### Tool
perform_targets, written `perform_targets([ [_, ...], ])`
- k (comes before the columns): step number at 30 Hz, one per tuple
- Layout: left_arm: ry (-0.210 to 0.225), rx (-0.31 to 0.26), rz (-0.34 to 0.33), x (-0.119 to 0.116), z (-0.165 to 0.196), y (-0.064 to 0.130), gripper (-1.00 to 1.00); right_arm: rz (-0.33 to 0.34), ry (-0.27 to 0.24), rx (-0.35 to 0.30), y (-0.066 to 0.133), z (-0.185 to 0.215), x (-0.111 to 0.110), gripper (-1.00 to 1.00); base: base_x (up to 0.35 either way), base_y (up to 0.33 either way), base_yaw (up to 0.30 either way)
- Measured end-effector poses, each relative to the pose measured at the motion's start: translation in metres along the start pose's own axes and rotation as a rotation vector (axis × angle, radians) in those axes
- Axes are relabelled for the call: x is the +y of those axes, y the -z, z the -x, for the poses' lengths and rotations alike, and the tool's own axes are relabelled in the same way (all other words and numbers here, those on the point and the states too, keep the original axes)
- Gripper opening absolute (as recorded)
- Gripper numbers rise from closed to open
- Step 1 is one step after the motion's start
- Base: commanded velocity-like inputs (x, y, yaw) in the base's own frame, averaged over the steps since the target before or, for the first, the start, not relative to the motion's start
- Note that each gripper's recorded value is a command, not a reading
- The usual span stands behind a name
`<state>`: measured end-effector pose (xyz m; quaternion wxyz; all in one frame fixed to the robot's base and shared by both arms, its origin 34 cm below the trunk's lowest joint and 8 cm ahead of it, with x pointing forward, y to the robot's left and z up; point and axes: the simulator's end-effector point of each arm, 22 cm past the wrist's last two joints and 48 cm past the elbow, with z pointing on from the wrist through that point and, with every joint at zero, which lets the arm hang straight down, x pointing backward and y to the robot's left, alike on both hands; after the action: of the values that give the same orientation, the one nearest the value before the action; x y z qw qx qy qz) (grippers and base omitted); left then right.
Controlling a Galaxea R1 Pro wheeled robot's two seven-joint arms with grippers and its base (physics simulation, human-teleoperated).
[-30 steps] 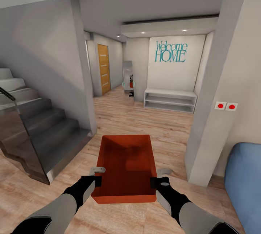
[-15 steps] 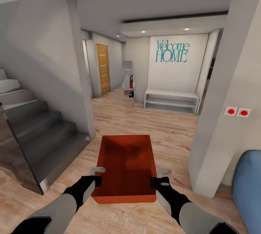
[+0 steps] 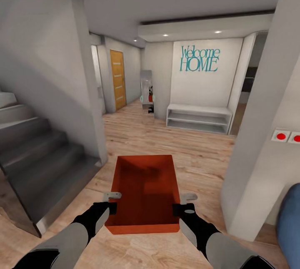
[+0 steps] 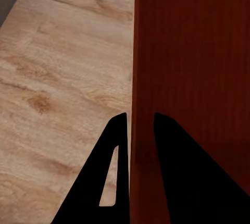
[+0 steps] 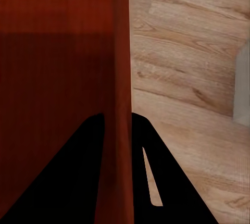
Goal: Move the two storage containers from the living room to the garage. In the garage, place one container on the floor and stack the other container on top of it (either order is fine).
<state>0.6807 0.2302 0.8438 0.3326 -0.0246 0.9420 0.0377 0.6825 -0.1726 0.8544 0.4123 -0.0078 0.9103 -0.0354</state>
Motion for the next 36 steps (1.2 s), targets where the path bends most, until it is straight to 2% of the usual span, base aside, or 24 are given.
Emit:
perform_targets([
  [27,0.001,0.000,-0.001,-0.0006,0.0000,0.0001,-1.00,0.000,0.001,0.000,0.0000,0.0006,-0.0006,-1.00,0.324,0.000,-0.001],
  [36,0.001,0.000,-0.001,-0.0006,0.0000,0.0001,-1.00,-0.001,0.002,0.001,0.0000,0.0008,-0.0007,-1.00,0.324,0.000,-0.106],
])
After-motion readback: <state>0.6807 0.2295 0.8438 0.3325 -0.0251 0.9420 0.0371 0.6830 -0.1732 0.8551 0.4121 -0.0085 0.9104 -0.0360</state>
